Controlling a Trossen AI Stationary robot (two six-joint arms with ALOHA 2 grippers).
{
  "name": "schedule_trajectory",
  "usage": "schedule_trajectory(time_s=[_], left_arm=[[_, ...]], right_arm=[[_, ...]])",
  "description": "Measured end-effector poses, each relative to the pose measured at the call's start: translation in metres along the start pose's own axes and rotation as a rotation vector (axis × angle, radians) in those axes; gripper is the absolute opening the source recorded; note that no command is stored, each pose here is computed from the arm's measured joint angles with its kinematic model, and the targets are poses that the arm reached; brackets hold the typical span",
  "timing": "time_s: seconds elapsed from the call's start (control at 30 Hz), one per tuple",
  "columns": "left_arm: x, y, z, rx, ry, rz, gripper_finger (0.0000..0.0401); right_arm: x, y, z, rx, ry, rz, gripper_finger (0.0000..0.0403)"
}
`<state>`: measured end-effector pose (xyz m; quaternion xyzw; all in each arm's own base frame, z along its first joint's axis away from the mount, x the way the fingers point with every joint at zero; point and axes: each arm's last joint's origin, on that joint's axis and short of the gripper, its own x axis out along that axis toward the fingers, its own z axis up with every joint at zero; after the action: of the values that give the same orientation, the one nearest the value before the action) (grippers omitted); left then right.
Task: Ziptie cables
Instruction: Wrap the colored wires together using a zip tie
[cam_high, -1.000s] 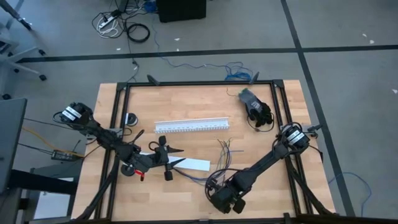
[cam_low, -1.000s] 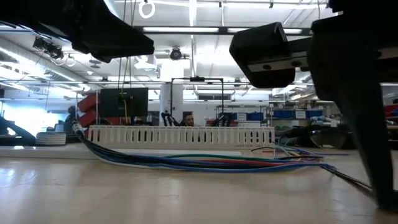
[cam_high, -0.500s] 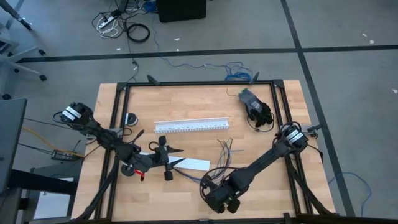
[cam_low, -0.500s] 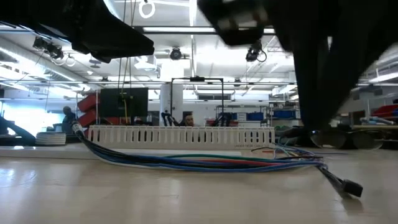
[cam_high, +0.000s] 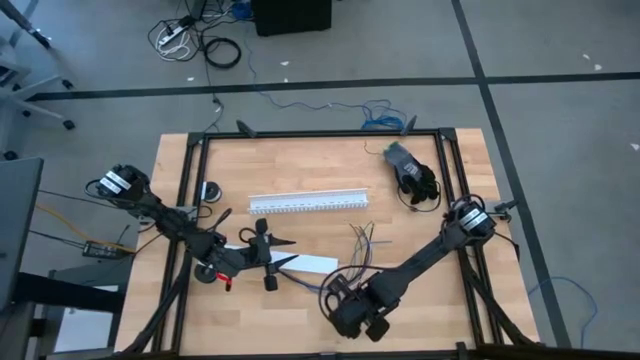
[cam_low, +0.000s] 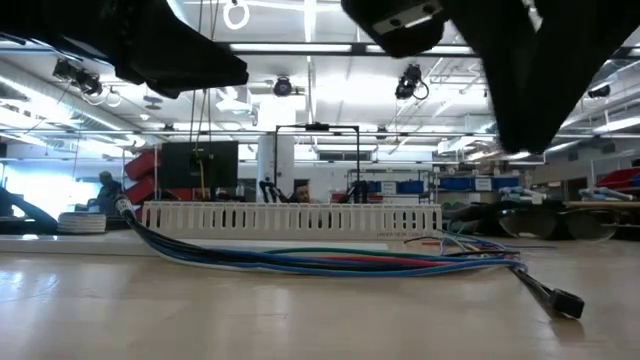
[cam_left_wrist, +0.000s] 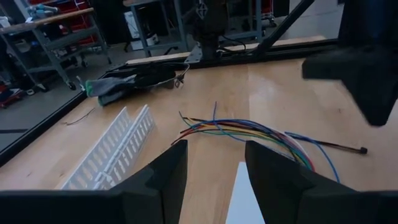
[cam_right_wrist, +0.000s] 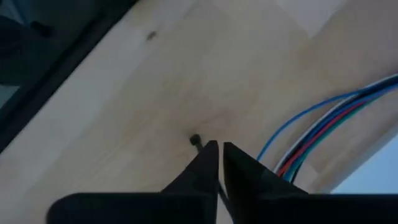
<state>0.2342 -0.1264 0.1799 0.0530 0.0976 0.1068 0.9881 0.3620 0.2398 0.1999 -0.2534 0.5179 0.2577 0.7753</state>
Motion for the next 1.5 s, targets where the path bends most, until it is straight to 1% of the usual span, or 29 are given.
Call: schedule_trajectory(time_s=[0.1,0.3,0.4,0.5,0.73,0.87,0.97,1.1,1.23,1.5], left_arm=[[0.000,0.000,0.000,0.004,-0.001,-0.001,0.0156],[0.000,0.000,0.000,0.009,-0.001,-0.001,0.0156],[0.000,0.000,0.000,0.011,-0.001,-0.001,0.0156],[0.000,0.000,0.000,0.018,-0.001,-0.001,0.0156],[0.000,0.000,0.000,0.017,-0.003,-0.001,0.0156],[0.000,0.000,0.000,0.017,-0.003,-0.001,0.0156],[0.000,0.000,0.000,0.017,-0.002,-0.001,0.0156],[0.000,0.000,0.000,0.016,-0.003,-0.001,0.0156],[0.000,0.000,0.000,0.016,-0.003,-0.001,0.0156],[0.000,0.000,0.000,0.004,-0.001,-0.001,0.0156]], right_arm=[[0.005,0.001,0.000,0.000,-0.032,0.010,0.0058],[0.018,0.005,-0.009,-0.003,-0.027,0.036,0.0112],[0.019,0.005,-0.009,-0.006,-0.029,0.033,0.0128],[0.022,0.005,-0.009,0.000,-0.056,0.029,0.0134],[0.034,0.008,-0.019,-0.001,-0.041,0.031,0.0129],[0.036,0.008,-0.018,0.020,-0.079,0.025,0.0125],[0.041,0.009,-0.024,0.019,-0.056,0.030,0.0121],[0.042,0.009,-0.024,0.027,-0.061,0.029,0.0113],[0.044,0.009,-0.025,0.029,-0.067,0.027,0.0100],[0.049,0.011,-0.031,0.032,-0.069,0.032,0.0060]])
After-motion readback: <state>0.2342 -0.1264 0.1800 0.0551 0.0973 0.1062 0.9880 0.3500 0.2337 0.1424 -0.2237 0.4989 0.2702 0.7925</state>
